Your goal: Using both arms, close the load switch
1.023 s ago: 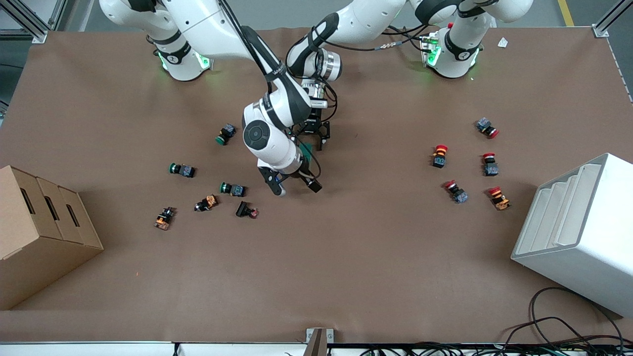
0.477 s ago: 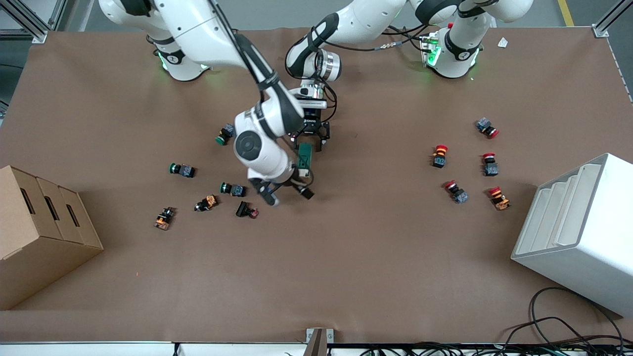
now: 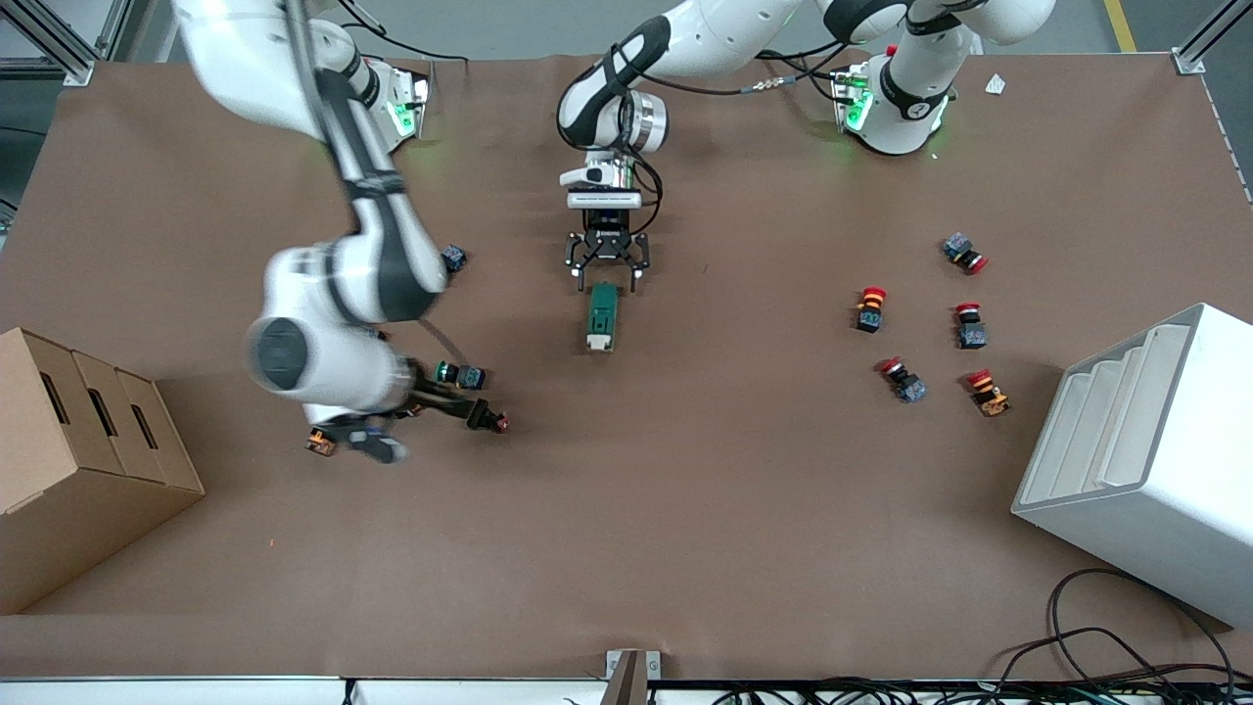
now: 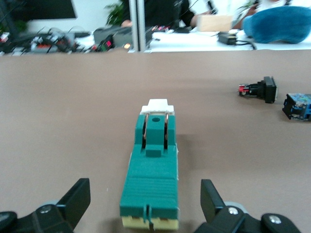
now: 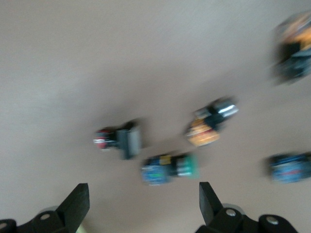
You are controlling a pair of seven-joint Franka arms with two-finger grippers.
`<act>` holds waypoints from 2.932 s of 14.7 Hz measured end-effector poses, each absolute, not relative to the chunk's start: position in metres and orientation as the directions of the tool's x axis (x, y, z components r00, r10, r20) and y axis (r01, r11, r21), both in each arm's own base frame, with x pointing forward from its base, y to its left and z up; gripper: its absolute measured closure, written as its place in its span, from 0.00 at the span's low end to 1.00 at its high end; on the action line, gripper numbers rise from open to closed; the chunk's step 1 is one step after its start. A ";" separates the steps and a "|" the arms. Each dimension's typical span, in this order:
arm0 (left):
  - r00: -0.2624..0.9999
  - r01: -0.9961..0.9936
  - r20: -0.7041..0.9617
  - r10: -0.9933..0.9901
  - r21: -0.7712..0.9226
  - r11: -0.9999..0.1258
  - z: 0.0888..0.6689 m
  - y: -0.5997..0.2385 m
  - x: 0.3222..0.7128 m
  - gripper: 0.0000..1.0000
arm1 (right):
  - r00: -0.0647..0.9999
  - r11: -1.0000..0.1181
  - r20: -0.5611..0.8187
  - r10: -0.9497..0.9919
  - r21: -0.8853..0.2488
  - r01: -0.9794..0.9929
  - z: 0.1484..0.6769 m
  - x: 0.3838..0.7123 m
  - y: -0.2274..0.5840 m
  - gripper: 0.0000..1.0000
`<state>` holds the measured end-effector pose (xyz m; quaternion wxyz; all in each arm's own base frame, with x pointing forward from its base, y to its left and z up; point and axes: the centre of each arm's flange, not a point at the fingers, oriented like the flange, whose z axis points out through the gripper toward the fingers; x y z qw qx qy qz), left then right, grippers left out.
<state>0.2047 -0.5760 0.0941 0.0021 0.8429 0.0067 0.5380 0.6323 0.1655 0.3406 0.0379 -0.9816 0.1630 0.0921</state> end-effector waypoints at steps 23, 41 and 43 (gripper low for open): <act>0.943 0.025 0.332 -0.024 -0.143 -0.989 0.579 -0.373 0.499 0.00 | 0.977 -0.998 -0.209 -0.050 -0.011 -0.054 0.548 0.610 -0.068 0.00; 0.981 -0.187 0.044 -0.191 -0.079 -0.979 0.665 -0.122 0.518 0.00 | 0.994 -1.000 -0.109 0.000 0.003 0.000 0.598 0.533 -0.061 0.00; 0.983 -0.181 0.030 -0.182 -0.050 -0.982 0.660 -0.120 0.513 0.00 | 0.995 -1.000 -0.099 0.002 0.003 0.002 0.604 0.529 -0.060 0.00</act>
